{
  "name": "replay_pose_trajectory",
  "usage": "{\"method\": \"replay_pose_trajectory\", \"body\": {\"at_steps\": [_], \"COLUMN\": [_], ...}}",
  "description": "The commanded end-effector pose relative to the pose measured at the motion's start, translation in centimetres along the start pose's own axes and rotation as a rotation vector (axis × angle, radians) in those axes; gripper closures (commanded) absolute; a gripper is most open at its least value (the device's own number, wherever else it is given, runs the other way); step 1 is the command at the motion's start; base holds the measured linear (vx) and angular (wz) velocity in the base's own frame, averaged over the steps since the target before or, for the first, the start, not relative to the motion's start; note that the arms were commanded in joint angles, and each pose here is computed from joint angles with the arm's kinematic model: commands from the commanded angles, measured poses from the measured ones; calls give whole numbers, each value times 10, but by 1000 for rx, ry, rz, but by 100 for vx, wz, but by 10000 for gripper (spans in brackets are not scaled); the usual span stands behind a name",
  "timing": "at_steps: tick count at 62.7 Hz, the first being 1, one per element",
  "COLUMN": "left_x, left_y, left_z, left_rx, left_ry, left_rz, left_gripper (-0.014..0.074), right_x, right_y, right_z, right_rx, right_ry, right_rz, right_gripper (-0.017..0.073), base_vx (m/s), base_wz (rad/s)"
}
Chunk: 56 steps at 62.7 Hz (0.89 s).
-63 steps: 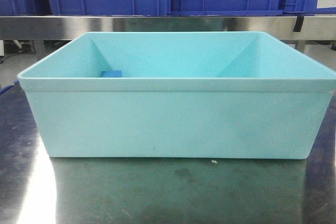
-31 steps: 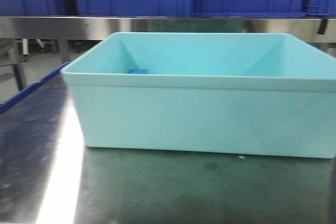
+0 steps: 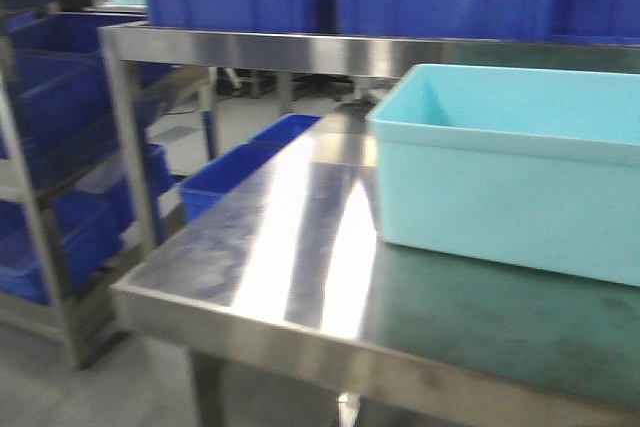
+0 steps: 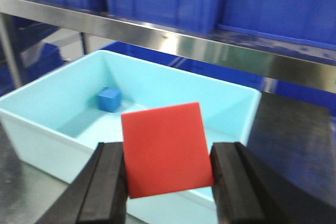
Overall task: Pick red cube and place on left shelf
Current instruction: 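Hold the red cube in the right gripper and turn the base away, then drive across the floor toward the shelf rack of blue bins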
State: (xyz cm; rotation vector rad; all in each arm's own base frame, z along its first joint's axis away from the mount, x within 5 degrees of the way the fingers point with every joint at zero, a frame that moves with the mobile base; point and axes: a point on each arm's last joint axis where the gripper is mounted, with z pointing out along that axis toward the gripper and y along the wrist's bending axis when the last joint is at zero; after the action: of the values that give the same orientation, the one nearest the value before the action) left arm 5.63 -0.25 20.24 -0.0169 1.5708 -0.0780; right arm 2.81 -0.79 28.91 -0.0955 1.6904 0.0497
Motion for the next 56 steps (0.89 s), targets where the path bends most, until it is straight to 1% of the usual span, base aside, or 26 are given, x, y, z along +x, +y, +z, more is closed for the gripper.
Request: {"method": "replay_pose_trajectory", "body": {"at_steps": [1,19,42,56], "left_x": [-1,-1,-1,-1], "left_y": [1,1,1,1], "left_z": [-1,-1,-1,-1], "left_rx": [0,0,0,0], "left_ry": [-83,-83,-83,-83], "left_rz": [-12,-12,-12,-12], "left_gripper": [492,492,492,492], "right_x": [-16,-16,-16,-16], "right_y": [0,0,0,0], "right_z": [-2,-2,-2,-2], "right_rx": [-1,-1,-1,-1], "right_ry": [-100,-100,-100,-100], "right_rz": [-28,-28,-28,-28], "right_gripper": [510,510,510,510], "base_vx": [-11,-13,-14,-8], "base_wz": [65,64,81,96]}}
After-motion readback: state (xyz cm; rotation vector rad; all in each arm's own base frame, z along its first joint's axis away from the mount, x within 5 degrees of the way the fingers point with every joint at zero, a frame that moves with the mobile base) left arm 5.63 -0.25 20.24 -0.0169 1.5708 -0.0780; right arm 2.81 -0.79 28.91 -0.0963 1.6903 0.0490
